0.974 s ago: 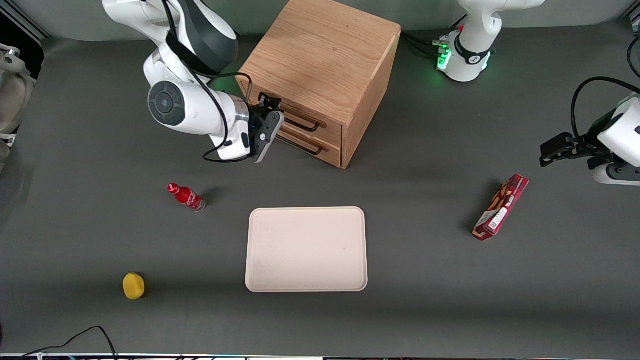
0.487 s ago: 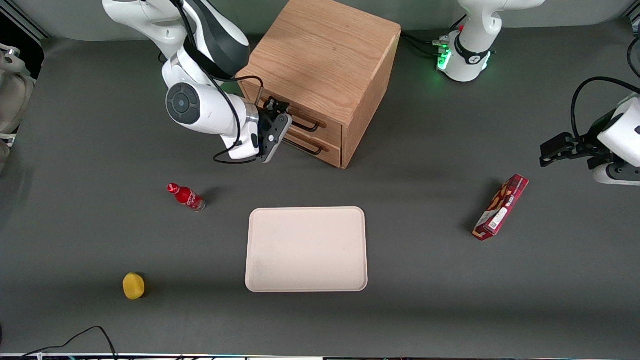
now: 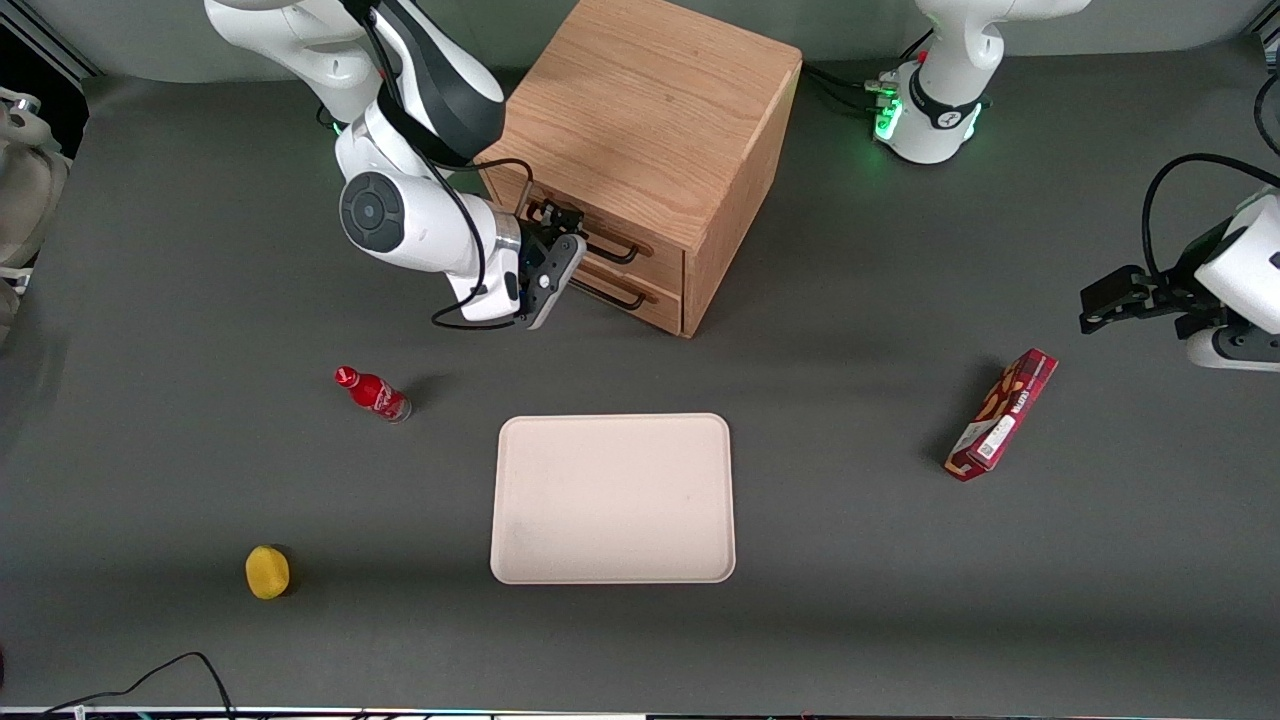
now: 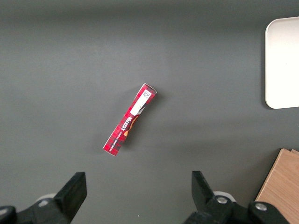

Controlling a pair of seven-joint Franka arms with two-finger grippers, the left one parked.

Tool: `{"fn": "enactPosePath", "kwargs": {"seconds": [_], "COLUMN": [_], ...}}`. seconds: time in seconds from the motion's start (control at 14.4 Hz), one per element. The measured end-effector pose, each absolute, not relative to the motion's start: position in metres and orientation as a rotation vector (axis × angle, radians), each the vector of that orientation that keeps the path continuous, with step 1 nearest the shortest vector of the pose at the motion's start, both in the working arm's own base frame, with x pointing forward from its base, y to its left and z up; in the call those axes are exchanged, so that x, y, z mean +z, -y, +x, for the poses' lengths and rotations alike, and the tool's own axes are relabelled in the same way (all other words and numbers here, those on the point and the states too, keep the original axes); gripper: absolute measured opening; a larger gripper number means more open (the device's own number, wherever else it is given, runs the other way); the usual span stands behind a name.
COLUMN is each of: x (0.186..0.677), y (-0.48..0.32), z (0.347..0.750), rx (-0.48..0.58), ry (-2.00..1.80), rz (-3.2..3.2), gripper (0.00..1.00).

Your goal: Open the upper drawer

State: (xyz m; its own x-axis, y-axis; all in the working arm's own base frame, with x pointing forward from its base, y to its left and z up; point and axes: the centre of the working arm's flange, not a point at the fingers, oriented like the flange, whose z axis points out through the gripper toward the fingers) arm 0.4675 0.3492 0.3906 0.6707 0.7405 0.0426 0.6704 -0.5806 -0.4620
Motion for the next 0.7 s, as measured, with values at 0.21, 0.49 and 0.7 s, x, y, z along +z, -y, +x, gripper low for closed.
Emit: {"fn": "enactPosePath", "kwargs": {"seconds": [0.21,0.49,0.7], "x": [0.388,0.387,0.386], "y": [-0.348,-0.346,-0.337], "z": [0.467,0.469,0.488], "rx": [0.211,0.21,0.181], "ry": [1.095,1.106,1.101], "rz": [-2.445,-2.451,-2.473], "gripper": [1.0,1.0,1.0]}}
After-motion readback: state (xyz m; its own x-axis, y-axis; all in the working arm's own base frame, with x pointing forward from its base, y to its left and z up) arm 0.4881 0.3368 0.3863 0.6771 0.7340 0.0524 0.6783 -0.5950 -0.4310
